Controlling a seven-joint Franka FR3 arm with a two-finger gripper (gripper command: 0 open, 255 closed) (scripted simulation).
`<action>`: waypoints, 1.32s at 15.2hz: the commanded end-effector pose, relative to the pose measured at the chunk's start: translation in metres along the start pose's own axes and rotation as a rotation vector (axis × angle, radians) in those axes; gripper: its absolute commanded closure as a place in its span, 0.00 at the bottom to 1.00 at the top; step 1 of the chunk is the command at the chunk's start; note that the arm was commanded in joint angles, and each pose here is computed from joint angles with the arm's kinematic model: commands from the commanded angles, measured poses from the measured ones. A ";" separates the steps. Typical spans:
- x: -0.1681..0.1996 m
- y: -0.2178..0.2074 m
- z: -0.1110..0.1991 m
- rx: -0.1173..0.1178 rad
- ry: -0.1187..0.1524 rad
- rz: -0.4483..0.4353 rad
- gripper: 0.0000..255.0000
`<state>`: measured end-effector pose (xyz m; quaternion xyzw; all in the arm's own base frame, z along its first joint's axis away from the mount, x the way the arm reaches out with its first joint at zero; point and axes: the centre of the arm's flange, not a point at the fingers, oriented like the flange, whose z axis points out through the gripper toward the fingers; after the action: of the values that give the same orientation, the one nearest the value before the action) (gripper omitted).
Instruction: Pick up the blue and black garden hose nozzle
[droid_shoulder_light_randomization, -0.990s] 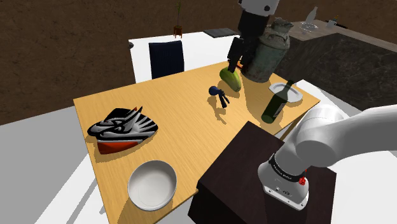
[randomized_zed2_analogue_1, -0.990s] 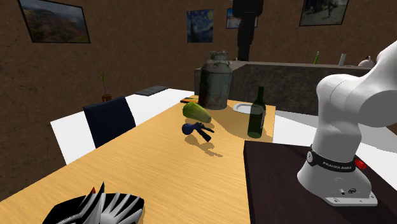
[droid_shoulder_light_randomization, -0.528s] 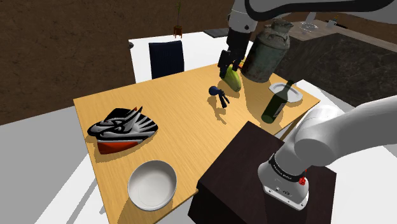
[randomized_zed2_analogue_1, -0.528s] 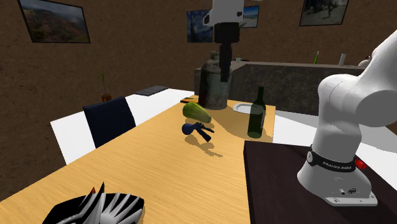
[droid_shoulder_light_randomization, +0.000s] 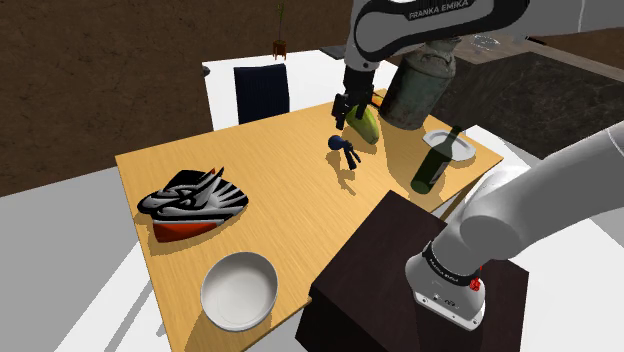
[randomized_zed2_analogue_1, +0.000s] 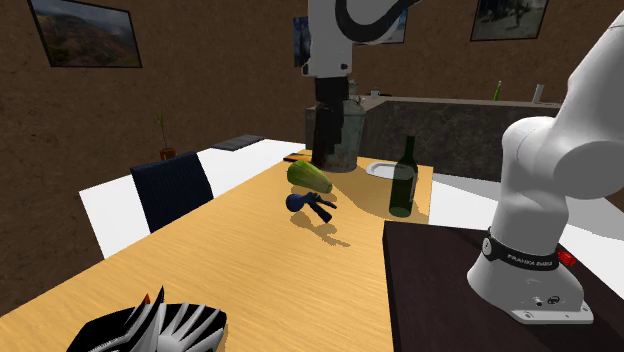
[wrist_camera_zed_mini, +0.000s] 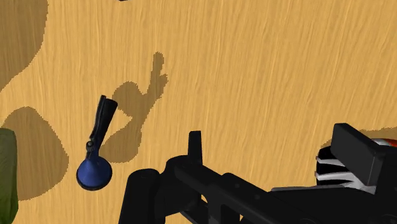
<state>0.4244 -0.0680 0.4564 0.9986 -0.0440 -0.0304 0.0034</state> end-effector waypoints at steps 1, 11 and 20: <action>0.019 0.014 0.018 -0.011 -0.007 0.014 0.00; 0.089 0.085 0.104 -0.061 -0.048 0.086 0.00; 0.144 0.157 0.179 -0.106 -0.084 0.150 0.00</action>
<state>0.5365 -0.2323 0.2801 0.9894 -0.1135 -0.0722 0.0538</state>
